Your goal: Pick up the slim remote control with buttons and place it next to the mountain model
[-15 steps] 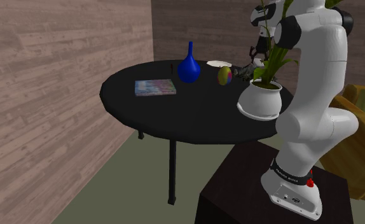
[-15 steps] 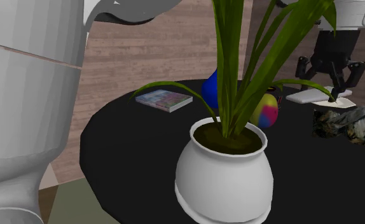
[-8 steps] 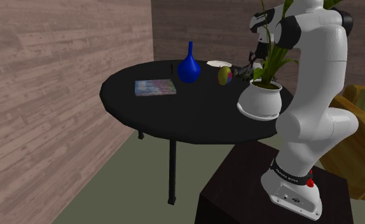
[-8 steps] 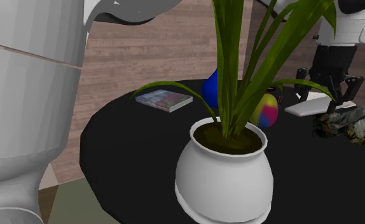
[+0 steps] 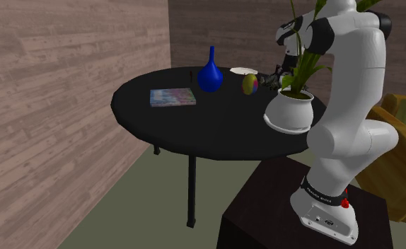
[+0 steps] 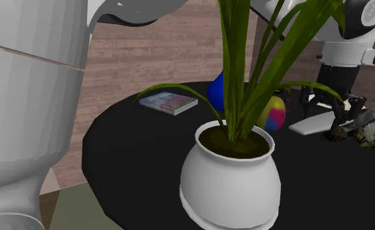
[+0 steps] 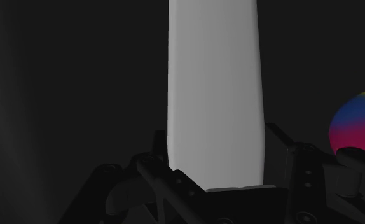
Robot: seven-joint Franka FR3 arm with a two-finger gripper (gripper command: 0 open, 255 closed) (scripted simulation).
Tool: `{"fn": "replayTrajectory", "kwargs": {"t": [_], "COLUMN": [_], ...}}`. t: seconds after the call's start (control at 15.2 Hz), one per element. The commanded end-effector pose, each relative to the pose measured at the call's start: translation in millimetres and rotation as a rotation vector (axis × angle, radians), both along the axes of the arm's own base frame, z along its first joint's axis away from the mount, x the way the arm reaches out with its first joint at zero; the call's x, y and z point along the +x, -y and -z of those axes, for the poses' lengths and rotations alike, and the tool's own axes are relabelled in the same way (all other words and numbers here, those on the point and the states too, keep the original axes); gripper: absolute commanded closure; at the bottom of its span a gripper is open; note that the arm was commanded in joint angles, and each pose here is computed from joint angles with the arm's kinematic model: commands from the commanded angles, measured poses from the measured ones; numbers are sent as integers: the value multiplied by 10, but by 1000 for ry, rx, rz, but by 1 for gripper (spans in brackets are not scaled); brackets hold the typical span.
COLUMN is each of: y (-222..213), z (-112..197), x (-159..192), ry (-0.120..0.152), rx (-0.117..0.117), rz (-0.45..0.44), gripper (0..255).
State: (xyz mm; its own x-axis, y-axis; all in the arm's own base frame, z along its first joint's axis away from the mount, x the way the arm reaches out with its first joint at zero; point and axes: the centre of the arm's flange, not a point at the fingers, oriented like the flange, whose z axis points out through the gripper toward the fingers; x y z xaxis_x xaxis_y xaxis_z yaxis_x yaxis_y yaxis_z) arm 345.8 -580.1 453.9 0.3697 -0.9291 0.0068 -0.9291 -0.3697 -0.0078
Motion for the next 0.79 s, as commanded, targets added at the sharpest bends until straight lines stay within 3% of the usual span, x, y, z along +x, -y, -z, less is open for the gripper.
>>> {"fn": "replayTrajectory", "kwargs": {"t": [0.0, 0.73], "y": [7, 7], "z": [111, 692], "x": [0, 0], "ry": [0, 0], "rx": [-1, -1], "rz": [0, 0], "gripper": [255, 255]}}
